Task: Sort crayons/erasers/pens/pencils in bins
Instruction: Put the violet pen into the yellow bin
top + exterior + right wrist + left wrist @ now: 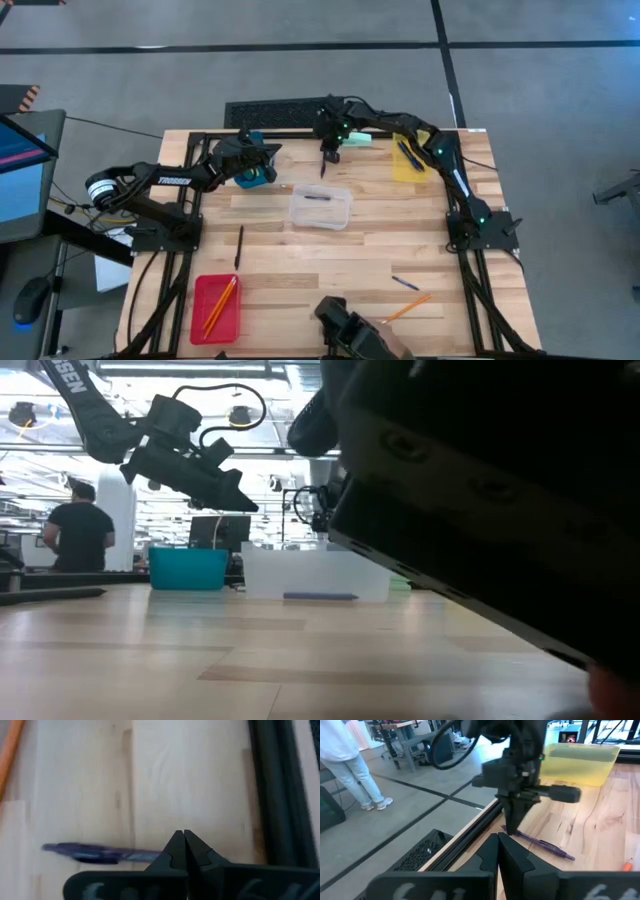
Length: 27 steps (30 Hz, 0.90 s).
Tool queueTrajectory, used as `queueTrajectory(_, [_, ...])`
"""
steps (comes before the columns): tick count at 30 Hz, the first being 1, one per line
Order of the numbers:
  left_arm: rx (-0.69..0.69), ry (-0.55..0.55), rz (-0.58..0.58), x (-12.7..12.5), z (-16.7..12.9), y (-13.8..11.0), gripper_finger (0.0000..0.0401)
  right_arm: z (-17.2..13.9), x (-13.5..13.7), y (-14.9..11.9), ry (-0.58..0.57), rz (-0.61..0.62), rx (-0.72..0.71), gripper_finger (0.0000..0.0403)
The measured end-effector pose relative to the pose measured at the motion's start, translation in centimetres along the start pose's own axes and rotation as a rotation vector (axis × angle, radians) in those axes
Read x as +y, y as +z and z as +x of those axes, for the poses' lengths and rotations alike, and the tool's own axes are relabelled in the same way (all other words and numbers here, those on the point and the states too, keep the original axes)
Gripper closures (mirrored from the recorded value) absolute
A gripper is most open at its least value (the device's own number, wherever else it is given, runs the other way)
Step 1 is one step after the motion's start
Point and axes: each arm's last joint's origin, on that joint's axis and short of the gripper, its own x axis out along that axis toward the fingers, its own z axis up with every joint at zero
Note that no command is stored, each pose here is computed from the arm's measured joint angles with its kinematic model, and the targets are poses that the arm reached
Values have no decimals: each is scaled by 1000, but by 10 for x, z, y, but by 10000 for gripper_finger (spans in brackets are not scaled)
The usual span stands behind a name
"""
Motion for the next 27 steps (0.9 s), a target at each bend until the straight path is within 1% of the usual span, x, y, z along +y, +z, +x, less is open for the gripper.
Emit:
queueTrajectory(3, [0, 0, 0, 0, 0, 0, 401, -4, -7, 4, 1, 1, -16, 403])
queueTrajectory(9, [0, -3, 0, 0, 0, 0, 401, -10, -7, 10, 8, -28, -12, 403])
queueTrajectory(13, [0, -3, 3, 0, 0, 0, 401, -19, -16, 12, -15, -56, -34, 403])
queueTrajectory(16, [0, -3, 3, 0, 0, 0, 401, -21, -20, 10, -24, -51, -29, 403])
queueTrajectory(18, [0, -2, 2, 0, 0, 0, 401, -24, -22, 12, -32, -26, -42, 403])
queueTrajectory(21, [-2, -2, 2, 0, 0, 0, 401, -25, -21, 12, -30, -10, -33, 403])
queueTrajectory(27, [-4, -1, 2, 0, 0, 0, 401, -13, -11, 9, -3, -50, 29, 403])
